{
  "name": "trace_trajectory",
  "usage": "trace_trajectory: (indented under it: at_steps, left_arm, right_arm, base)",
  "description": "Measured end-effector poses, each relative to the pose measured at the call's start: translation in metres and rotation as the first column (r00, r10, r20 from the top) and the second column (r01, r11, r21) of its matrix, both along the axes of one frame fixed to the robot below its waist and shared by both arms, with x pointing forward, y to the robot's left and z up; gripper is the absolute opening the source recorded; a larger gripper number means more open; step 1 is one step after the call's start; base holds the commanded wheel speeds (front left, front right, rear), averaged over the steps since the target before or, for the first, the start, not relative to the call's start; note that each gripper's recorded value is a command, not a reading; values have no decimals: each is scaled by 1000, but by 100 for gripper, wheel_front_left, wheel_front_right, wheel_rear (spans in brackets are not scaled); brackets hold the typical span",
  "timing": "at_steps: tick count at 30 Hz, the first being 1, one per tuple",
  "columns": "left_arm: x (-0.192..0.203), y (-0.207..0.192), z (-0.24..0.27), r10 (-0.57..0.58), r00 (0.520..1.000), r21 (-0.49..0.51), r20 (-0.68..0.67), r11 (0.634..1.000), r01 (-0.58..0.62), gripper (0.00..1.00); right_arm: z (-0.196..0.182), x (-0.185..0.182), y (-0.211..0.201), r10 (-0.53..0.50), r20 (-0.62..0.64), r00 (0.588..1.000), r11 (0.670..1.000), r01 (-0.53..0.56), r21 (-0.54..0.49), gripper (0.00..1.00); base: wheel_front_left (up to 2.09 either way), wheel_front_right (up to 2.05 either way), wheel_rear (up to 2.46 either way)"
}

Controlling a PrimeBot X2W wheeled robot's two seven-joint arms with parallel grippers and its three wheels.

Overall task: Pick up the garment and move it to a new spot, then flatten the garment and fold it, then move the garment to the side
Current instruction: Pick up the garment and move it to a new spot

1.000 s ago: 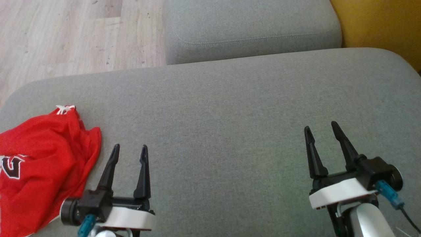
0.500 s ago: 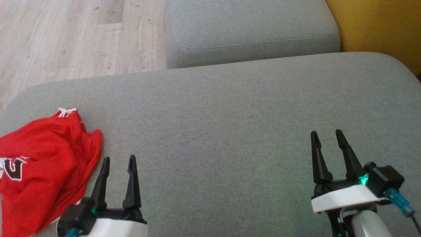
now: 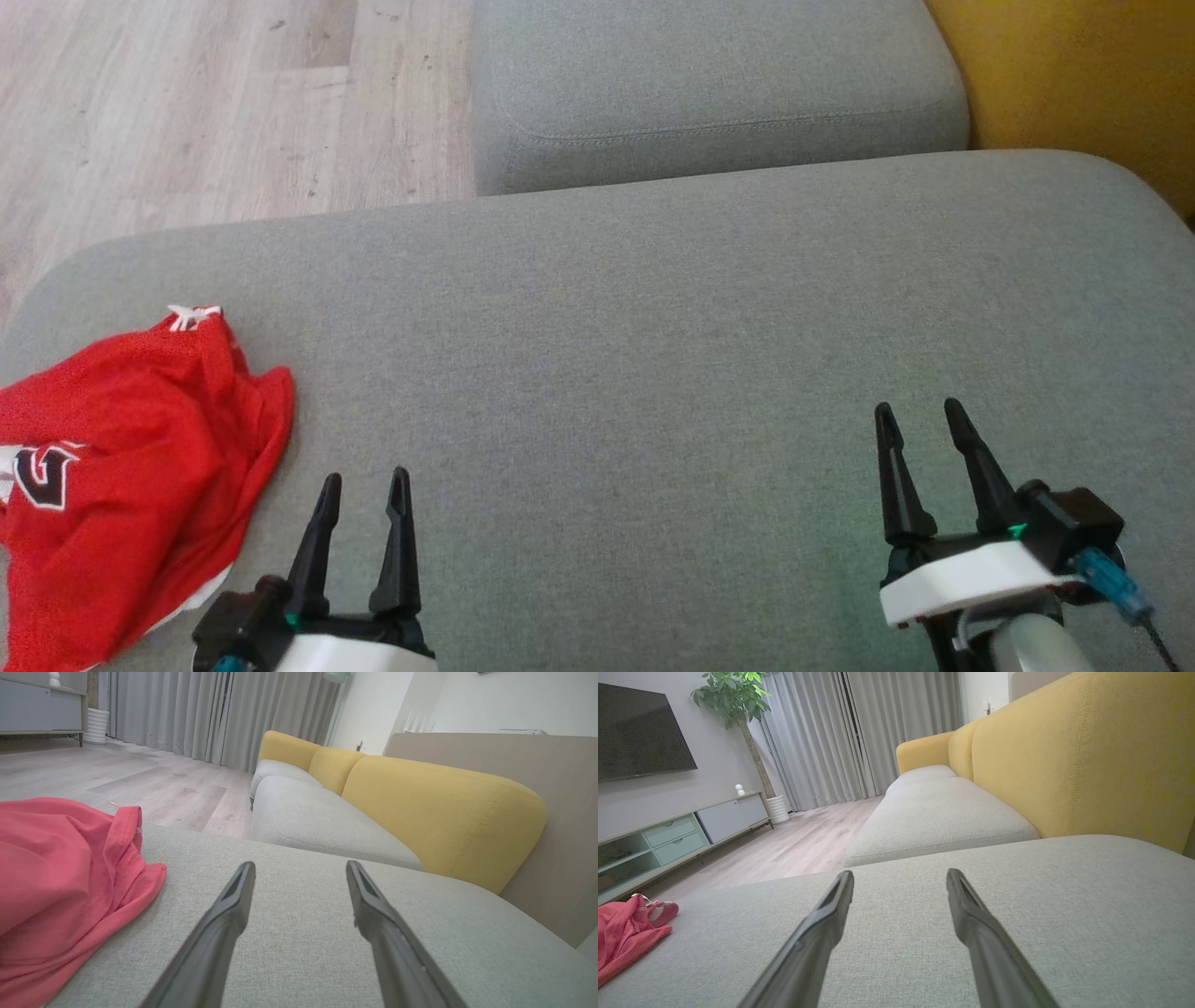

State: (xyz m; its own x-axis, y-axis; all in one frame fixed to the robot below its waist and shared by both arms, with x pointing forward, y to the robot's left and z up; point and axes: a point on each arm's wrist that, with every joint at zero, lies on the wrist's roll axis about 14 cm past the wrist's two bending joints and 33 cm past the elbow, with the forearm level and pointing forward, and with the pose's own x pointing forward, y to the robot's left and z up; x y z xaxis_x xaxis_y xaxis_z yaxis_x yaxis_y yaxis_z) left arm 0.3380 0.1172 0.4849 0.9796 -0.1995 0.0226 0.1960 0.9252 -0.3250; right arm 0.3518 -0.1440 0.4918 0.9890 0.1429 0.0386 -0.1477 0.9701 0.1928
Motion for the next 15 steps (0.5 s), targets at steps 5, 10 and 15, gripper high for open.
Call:
trace_trajectory:
  at_steps: [5, 10, 15]
  left_arm:
    - [0, 4, 1, 9, 1000, -4, 4, 1000, -9, 100]
    - [-1, 12, 2, 39, 999, -26, 3, 999, -39, 100]
    - [-5, 28, 3, 91, 996, -27, 6, 996, -90, 100]
  right_arm:
    - [0, 1, 2, 6, 1, 1000, 1000, -6, 0, 100]
    - [0, 2, 12, 35, -3, 999, 999, -35, 11, 100]
    - [-1, 4, 30, 91, -7, 996, 996, -91, 16, 100]
  base:
    - [0, 0, 0]
    - [0, 0, 0]
    - [0, 0, 0]
